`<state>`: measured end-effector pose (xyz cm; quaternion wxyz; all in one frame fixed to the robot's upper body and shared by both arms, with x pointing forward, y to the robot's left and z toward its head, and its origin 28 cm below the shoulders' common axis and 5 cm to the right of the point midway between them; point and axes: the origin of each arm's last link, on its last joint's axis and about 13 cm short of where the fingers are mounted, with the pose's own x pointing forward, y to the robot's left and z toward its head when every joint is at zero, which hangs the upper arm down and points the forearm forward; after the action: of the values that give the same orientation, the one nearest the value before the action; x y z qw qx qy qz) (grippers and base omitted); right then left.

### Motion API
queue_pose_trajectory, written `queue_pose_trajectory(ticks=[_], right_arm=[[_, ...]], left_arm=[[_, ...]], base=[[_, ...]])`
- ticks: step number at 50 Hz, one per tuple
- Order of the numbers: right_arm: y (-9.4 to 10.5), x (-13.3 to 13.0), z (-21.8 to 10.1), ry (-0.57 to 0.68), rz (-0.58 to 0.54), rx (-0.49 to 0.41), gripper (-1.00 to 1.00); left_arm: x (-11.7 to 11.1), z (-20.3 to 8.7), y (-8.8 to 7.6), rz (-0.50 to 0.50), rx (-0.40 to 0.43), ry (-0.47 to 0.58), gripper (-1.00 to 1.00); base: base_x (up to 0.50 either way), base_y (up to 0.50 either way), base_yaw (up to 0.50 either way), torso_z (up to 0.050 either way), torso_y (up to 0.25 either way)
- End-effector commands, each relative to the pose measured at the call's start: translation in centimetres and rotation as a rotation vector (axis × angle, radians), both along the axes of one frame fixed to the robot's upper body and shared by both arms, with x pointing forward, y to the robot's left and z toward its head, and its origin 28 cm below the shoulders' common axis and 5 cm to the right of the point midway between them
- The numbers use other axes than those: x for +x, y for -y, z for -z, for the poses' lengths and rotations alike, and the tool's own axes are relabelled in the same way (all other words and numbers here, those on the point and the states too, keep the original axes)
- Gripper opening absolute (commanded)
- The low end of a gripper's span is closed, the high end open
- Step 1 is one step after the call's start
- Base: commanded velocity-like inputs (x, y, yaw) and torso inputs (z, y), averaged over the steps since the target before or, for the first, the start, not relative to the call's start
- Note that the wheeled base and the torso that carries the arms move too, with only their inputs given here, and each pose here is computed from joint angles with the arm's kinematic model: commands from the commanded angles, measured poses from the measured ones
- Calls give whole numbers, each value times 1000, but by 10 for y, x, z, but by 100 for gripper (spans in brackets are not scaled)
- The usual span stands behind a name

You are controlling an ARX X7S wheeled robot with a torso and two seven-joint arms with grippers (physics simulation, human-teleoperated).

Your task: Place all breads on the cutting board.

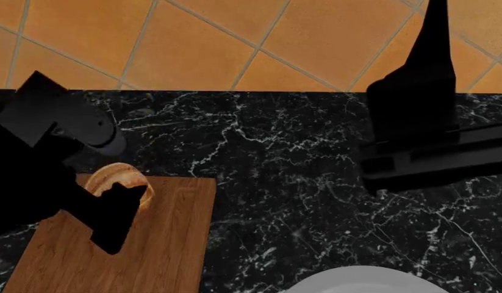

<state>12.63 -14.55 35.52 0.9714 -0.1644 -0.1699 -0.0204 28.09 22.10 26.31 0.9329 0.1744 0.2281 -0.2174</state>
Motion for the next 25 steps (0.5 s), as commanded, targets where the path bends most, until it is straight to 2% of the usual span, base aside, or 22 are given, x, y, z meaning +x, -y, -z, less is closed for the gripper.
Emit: queue_pose_trajectory(ticks=[1,7,14,21,25], right_arm=[[-1,2,-5,21,-31,26,100],[-1,3,-5,17,-34,26,100],[-1,3,-8,24,-41,28,100],[-1,2,-9,32,-44,31,100],[-3,2,-11,35,-48,28,100]], left_arm=[[-14,-44,-5,-8,-92,150,100],[-43,-92,-5,31,-137,301,100],[-78,-125,-10,44,-180,428,100],[-123,-124,-15,59,-240,544,100],[-129,-123,-21,44,-252,578,100]], base=[[0,0,0,0,0],[0,0,0,0,0],[0,0,0,0,0],[0,0,0,0,0],[0,0,0,0,0]])
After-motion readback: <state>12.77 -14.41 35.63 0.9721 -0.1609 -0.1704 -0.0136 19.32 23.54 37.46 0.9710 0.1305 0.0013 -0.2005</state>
